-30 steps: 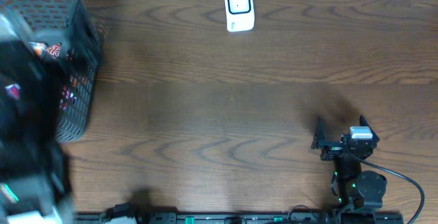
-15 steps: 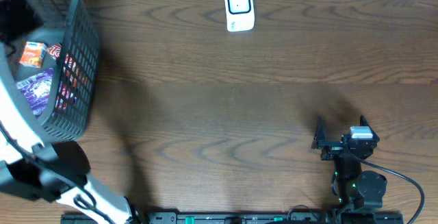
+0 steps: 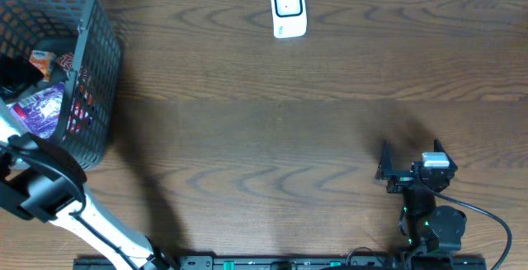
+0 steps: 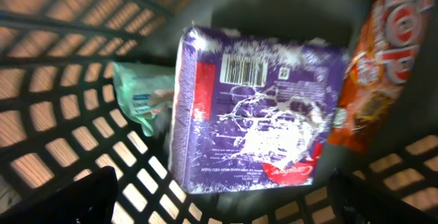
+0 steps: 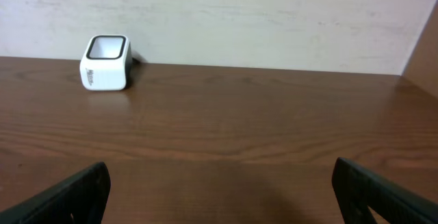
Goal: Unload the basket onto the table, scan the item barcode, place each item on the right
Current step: 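Reach the left gripper into the basket toward the purple package, then grasp the purple Carefree package and lift it out of the basket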
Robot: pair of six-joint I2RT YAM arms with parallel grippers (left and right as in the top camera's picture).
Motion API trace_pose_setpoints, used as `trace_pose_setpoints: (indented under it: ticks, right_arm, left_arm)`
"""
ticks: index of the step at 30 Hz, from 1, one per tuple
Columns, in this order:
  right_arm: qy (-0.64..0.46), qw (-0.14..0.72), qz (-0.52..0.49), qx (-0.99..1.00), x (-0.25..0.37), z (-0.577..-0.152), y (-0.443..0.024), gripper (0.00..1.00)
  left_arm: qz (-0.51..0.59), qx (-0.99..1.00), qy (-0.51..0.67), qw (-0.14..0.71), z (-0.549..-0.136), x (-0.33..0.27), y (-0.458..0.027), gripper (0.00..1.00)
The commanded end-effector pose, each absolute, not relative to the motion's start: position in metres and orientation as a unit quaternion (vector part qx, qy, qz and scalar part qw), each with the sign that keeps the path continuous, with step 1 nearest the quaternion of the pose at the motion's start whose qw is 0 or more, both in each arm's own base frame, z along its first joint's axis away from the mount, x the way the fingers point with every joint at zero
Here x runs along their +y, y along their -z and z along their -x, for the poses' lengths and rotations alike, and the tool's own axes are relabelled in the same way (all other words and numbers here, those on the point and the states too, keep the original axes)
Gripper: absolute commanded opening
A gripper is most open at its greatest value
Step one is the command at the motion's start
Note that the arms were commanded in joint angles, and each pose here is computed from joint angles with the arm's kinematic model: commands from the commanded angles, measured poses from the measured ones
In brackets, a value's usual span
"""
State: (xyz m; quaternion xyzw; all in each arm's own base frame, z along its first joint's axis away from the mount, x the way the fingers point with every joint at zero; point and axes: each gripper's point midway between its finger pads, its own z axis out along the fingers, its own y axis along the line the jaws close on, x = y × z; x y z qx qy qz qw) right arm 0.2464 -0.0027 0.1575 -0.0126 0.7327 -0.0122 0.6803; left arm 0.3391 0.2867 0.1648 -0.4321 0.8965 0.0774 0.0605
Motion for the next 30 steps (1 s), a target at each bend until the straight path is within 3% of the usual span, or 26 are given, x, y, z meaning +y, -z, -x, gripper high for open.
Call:
trace_pose_setpoints:
  ticks: [1,14,19,21,25,30]
  right_arm:
    - [0.012,0.681,0.019,0.732,-0.001,-0.246,-0.157,0.99]
    - [0.012,0.681,0.019,0.732,-0.001,-0.246,-0.157,0.99]
    - [0.012,0.681,0.019,0.732,-0.001,-0.246,-0.157,0.99]
    - [0.012,0.681,0.019,0.732,-0.001,-0.246,-0.157,0.99]
    - [0.012,0.681,0.019,0.732,-0.001,-0.246,-0.157,0.99]
    - [0.012,0.681,0.019,0.732,-0.001,-0.246,-0.157,0.99]
  left_arm:
    - [0.452,0.888,-0.078,0.034,-0.334,0.285,-0.146,0.98]
    - [0.465,0.884,-0.035,0.016,-0.33,0.279,-0.109,0.99]
    - [0.466,0.885,-0.02,-0.009,-0.322,0.27,-0.083,0.9]
    - [0.466,0.885,-0.018,-0.02,-0.317,0.266,-0.074,0.8]
    - [0.465,0.884,-0.014,-0.037,-0.31,0.26,-0.065,0.08]
    - [0.466,0.885,0.012,-0.002,-0.323,0.256,-0.085,0.07]
